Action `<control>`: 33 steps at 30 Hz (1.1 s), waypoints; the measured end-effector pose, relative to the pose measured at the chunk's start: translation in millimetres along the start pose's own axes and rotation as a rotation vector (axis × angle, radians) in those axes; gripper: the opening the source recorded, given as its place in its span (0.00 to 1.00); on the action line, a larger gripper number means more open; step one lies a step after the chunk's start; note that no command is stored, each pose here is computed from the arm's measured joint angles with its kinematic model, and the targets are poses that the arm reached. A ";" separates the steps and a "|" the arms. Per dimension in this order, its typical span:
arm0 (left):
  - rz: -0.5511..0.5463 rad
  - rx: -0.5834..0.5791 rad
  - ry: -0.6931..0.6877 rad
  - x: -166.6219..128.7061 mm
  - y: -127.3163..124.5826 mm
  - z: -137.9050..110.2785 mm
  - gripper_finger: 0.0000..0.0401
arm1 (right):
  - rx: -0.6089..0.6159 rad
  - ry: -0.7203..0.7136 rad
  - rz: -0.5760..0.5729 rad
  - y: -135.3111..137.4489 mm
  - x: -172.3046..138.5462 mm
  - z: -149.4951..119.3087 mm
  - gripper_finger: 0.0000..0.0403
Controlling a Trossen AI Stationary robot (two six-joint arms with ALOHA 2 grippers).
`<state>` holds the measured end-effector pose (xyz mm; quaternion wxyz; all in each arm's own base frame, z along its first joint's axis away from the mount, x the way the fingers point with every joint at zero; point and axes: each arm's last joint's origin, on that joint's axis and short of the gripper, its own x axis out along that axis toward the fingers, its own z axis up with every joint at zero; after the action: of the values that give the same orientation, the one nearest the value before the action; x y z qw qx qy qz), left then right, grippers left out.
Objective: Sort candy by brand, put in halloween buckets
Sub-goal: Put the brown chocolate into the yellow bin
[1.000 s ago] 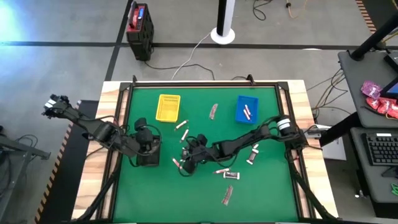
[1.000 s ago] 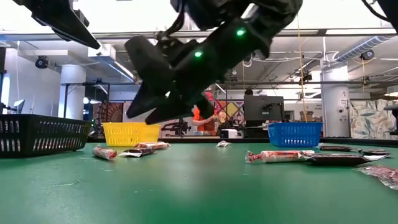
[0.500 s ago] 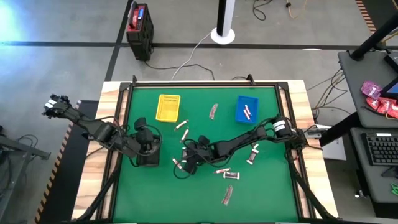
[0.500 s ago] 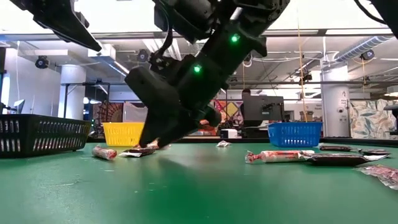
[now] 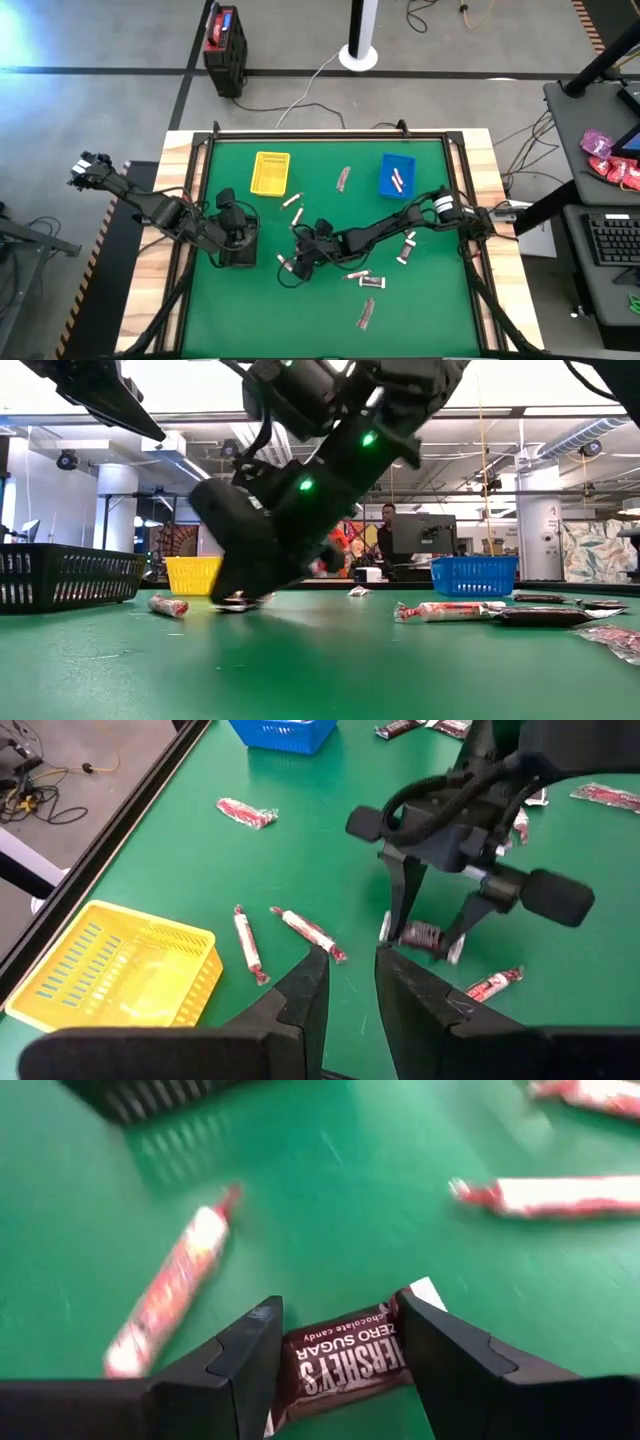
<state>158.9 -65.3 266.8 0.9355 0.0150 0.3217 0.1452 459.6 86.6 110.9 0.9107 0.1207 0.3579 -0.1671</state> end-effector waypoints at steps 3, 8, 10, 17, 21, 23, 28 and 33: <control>0.000 0.001 0.001 0.0 0.0 -0.1 0.17 | -0.060 0.071 -0.024 0.2 -12.8 -1.5 0.48; 0.001 0.002 0.003 0.1 0.1 -0.3 0.17 | -0.240 0.259 -0.088 -7.3 -45.9 -4.4 0.48; 0.001 0.002 0.003 0.1 0.0 -0.3 0.17 | -0.260 0.283 -0.095 -10.3 -59.0 1.0 0.48; 0.001 0.002 0.002 0.1 0.0 -0.2 0.17 | -0.234 0.290 -0.103 -20.3 -103.2 18.3 0.48; 0.001 0.015 0.003 0.7 -0.1 -0.9 0.17 | -0.415 0.311 -0.068 -18.3 -117.3 2.3 0.48; 0.002 0.024 0.005 1.1 -0.2 -1.7 0.17 | -0.456 0.337 -0.064 -20.5 -119.0 -10.0 0.48; 0.001 0.026 0.003 1.4 -0.4 -1.5 0.17 | -0.311 0.365 -0.066 -33.3 -113.8 -27.4 0.48; 0.005 0.039 -0.010 1.4 -0.7 -0.3 0.17 | -0.242 0.272 0.066 -26.5 -96.8 -39.3 0.48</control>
<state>160.0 -65.7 265.6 0.9363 0.0348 0.3197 0.1412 358.7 96.8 147.1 0.8668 0.0433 0.4911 -0.0748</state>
